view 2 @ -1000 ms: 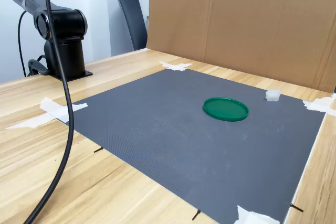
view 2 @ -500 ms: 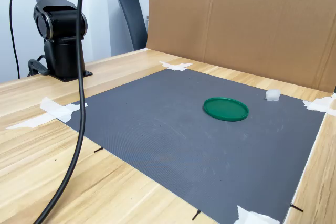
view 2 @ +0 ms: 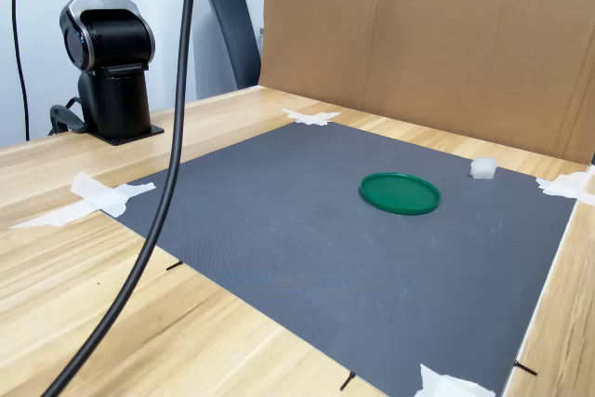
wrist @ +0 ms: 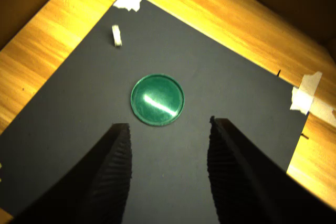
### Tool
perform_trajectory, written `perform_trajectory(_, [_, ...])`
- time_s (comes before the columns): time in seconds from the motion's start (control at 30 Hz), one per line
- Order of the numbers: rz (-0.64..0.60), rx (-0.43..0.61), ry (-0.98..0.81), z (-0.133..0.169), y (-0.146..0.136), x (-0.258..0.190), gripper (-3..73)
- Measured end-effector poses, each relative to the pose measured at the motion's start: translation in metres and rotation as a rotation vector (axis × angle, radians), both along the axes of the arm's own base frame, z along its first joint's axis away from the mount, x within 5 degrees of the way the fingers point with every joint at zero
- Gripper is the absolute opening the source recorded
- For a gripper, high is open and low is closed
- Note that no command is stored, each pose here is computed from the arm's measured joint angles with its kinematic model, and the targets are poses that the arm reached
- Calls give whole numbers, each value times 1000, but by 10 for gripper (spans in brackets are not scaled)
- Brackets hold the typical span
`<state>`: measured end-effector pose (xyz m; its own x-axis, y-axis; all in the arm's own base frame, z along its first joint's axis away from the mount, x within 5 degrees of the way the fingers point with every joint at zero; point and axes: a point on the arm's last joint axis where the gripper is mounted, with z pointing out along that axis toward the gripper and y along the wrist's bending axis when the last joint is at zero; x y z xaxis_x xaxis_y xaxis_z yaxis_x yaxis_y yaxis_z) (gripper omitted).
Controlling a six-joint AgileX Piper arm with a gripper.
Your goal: Grasp a white terminal and put it in the green lid.
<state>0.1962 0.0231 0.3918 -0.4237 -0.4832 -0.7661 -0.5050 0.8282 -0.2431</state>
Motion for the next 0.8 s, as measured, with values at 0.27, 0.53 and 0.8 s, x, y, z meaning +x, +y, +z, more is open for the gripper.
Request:
perform_trajectory(0.27, [40, 79, -18, 7, 6, 26, 405])
perform_trajectory(0.53, [77, 62, 50, 13, 7, 76, 405])
perform_trajectory(0.8, [153, -12, 90, 6, 18, 120, 405])
